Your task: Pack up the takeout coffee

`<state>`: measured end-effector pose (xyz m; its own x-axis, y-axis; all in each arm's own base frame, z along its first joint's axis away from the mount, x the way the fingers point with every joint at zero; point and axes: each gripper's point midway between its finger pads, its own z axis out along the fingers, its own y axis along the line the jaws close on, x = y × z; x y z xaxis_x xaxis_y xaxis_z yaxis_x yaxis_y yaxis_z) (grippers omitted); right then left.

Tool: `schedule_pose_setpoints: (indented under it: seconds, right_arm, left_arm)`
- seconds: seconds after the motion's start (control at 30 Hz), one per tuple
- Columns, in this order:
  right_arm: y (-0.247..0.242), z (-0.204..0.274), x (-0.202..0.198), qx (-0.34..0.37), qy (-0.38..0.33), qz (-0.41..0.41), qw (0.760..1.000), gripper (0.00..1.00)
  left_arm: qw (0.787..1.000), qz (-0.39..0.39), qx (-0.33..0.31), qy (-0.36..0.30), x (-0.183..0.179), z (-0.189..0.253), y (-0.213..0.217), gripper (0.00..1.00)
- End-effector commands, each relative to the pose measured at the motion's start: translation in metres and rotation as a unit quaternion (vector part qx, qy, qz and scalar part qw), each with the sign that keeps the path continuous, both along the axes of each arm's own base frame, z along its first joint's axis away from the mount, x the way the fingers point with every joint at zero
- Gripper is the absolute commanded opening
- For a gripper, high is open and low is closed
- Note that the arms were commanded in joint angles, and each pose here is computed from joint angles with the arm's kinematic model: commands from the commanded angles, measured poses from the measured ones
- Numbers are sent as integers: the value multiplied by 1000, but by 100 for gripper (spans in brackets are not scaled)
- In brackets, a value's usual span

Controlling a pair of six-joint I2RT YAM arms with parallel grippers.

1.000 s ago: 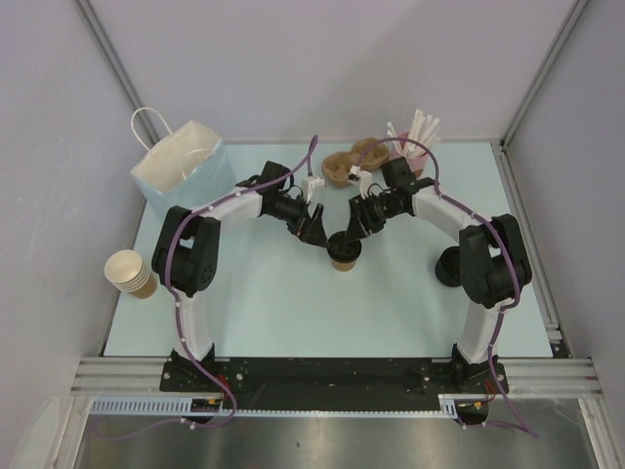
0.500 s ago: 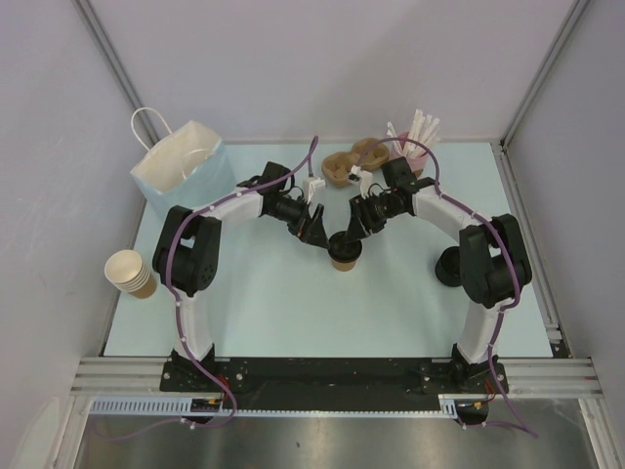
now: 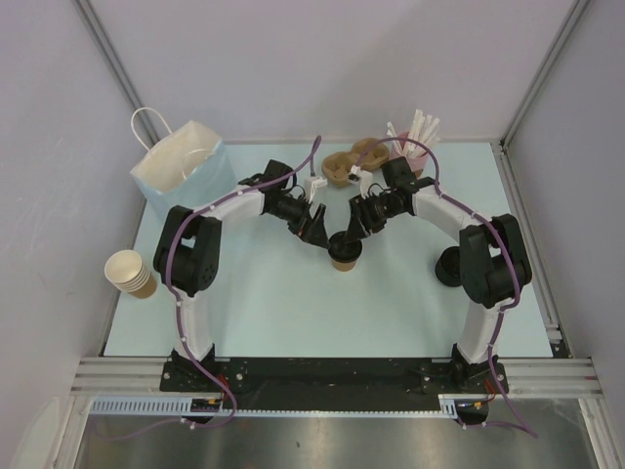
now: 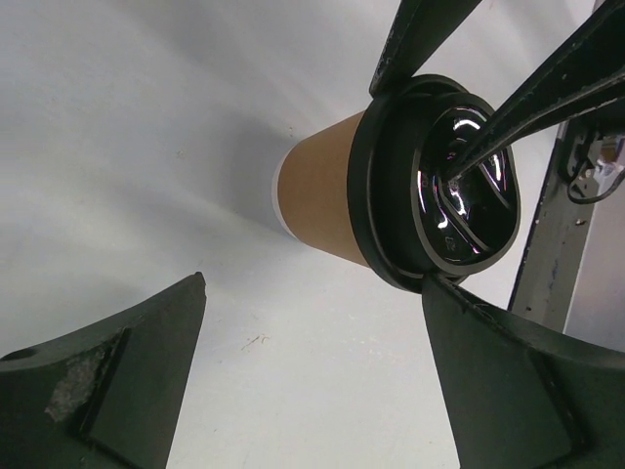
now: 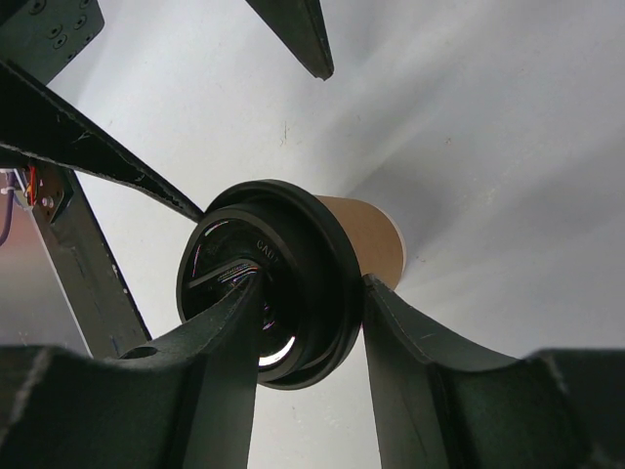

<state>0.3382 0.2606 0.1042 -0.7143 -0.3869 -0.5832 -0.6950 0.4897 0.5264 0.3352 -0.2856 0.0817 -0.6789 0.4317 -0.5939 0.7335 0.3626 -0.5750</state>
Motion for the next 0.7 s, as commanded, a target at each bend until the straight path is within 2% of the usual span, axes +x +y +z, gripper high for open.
schedule_pose_setpoints:
  seconds: [0.0,0.13,0.3,0.63,0.67]
  right_arm:
    - [-5,-17,8,-41,-25,2,999,47]
    - [-5,-9,9,-36,-32,1,999,48]
    - [-9,-2,14,-30,-42,-4,999,54]
    - [-18,46,26,-15,-96,-13,995,89]
    - [-21,52,28,-17,-104,-15,994,91]
  left_arm:
    - [996,-15,21,-84,18,22,-11,97]
    - [991,-15,-15,-130,28,87,-15,99]
    - [984,-13,-39,-172,22,136,-7,99]
    - [975,29,-19,-221,9,179,57,99]
    - [969,33,-17,-242,3,190,65,100]
